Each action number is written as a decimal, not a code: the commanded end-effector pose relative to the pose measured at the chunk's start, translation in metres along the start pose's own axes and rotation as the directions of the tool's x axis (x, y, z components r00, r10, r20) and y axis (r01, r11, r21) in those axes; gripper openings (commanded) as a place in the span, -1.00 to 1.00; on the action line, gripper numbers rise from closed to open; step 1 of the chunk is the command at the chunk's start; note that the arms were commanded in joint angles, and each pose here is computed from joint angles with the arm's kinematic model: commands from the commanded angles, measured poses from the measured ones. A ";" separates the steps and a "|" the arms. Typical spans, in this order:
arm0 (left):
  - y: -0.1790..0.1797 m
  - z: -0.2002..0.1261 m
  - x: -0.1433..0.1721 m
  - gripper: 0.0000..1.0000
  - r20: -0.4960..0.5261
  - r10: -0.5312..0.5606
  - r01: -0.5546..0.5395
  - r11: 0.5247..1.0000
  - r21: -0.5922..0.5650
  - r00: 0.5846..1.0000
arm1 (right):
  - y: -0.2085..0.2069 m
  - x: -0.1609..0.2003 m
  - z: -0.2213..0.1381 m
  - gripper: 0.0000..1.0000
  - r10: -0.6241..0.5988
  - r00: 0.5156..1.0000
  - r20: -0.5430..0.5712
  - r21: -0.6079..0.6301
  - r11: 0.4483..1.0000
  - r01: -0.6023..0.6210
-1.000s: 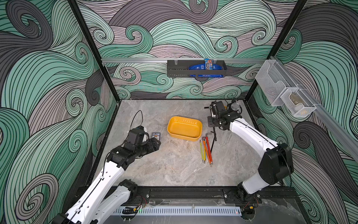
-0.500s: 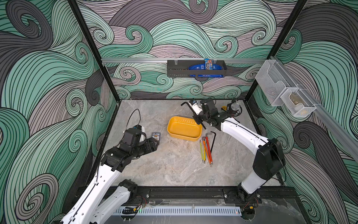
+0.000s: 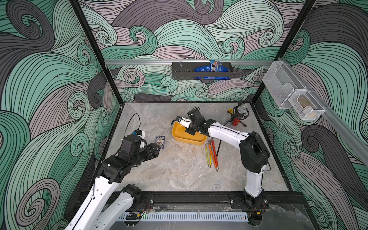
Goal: Put the hex key on the desktop into the storage box
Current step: Place the Allen key in the storage box, then pick up the Allen key from the center of the board.
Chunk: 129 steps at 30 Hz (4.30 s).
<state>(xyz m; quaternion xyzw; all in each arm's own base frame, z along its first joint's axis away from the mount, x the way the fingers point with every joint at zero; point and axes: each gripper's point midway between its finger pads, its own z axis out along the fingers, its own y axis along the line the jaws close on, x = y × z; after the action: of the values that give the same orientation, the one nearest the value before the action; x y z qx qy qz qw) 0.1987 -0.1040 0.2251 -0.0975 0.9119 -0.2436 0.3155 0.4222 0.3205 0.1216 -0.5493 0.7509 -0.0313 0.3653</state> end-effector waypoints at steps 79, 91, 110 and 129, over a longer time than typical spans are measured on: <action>-0.034 -0.037 0.042 0.51 0.075 0.267 -0.277 0.900 0.338 0.961 | -0.053 0.041 -0.067 0.00 0.568 0.823 0.024 0.250 0.794 -0.555; -0.031 -0.037 0.049 0.51 0.071 0.343 -0.347 0.876 0.335 0.936 | -0.018 0.223 -0.113 -0.25 0.994 0.055 -0.093 0.316 0.082 -0.945; -0.032 -0.042 0.055 0.51 0.087 0.356 -0.362 0.861 0.358 0.931 | 0.004 0.260 -0.068 -0.40 0.980 -0.067 -0.186 0.497 0.035 -0.867; -0.032 -0.039 0.050 0.51 0.093 0.346 -0.356 0.868 0.347 0.934 | 0.026 0.272 -0.052 -0.52 0.968 -0.129 -0.215 0.571 0.018 -0.821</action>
<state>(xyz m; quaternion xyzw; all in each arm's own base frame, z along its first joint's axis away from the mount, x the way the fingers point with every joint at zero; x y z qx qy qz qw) 0.1340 -0.1331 0.2394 0.1228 0.8515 -0.3452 0.3751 0.3356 0.0818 0.0116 0.2099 0.9712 -0.0174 0.1118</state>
